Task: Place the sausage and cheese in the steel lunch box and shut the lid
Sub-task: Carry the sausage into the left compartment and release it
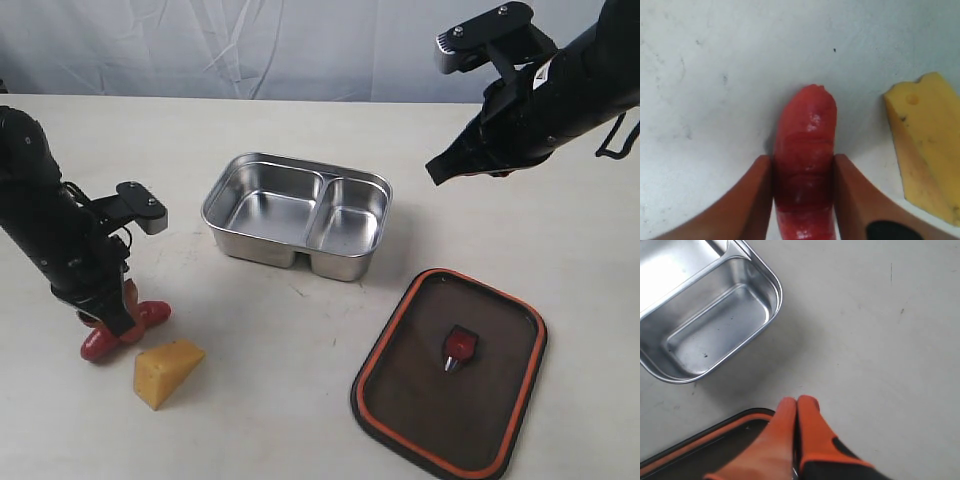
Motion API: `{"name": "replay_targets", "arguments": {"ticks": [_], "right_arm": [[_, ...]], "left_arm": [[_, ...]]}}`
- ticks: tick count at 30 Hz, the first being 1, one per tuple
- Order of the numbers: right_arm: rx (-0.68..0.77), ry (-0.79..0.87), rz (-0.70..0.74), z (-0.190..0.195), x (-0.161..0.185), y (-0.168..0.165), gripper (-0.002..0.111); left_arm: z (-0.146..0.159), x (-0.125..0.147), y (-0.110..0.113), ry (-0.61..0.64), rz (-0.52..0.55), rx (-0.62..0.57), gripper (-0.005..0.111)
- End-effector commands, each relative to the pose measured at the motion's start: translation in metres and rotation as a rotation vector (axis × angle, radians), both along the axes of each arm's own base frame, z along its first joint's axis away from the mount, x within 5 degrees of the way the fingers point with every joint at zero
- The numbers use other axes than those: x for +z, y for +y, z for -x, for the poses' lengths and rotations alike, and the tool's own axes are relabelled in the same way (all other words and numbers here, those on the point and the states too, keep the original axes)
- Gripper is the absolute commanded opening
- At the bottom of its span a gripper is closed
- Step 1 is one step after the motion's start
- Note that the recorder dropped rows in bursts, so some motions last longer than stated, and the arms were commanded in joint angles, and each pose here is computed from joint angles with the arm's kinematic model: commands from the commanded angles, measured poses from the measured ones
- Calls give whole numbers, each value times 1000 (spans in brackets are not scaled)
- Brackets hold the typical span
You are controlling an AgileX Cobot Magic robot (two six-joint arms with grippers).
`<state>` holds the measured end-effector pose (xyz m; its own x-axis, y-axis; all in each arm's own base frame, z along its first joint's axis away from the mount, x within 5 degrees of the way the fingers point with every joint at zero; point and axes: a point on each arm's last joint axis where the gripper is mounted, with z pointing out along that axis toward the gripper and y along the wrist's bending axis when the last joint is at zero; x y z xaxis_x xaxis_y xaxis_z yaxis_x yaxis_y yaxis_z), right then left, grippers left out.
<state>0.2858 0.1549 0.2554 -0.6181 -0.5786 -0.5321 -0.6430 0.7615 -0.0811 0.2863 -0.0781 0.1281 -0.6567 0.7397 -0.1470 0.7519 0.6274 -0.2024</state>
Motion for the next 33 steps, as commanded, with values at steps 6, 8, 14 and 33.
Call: {"name": "replay_targets", "arguments": {"ticks": [6,8,14,33], "right_arm": [[-2,-14,3,0,3,-3,-1],[-2,-14,3,0,3,-3,-1],[-2,-14,3,0,3,-3,-1],[-3,-6,2,0,3,-3,-1]], "left_arm": [[1,38,-8,-107,96,81,0],[0,53,-8,-182,116,100,0],[-20,103,-17,-514,244,241,0],[-97,72,-92,-460,337,94,1]]}}
